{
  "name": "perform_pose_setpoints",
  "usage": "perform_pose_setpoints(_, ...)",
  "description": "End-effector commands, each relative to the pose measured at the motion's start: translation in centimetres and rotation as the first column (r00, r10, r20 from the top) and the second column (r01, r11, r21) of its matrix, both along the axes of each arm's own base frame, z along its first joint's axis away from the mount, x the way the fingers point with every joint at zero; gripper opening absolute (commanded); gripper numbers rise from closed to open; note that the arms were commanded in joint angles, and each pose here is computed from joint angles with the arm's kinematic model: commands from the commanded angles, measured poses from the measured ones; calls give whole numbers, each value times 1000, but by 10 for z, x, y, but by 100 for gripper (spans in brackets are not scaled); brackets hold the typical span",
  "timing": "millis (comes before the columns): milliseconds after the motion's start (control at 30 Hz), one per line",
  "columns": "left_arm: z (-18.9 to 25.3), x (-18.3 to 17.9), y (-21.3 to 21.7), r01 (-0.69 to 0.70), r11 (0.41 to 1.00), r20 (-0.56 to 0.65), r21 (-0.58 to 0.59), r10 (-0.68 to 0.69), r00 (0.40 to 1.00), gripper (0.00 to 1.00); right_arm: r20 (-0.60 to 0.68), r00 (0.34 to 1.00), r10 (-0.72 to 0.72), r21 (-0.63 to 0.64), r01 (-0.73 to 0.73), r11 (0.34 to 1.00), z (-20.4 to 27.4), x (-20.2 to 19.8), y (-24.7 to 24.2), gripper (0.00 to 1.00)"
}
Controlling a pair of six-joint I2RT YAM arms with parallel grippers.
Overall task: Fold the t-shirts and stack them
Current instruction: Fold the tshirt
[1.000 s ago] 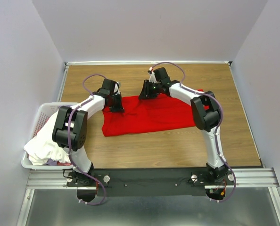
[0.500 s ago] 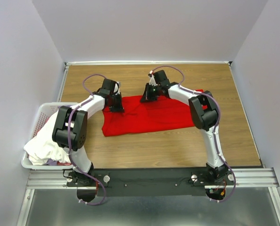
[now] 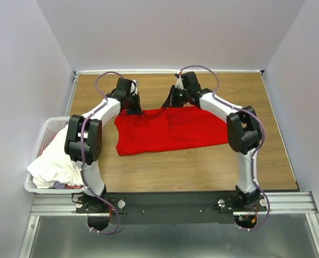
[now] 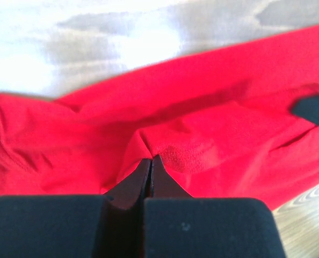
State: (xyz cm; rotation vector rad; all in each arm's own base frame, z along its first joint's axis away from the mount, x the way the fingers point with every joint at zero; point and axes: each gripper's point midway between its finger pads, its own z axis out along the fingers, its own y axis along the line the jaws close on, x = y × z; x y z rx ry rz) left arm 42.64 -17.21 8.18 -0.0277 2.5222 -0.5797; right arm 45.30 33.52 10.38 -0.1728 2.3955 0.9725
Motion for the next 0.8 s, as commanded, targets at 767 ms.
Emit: perform_pose_setpoints(767,-4,-64,10,121,993,-117,-5,-121,986,0,-178,984,23,5,-23,1000,-22,-82,-29,1)
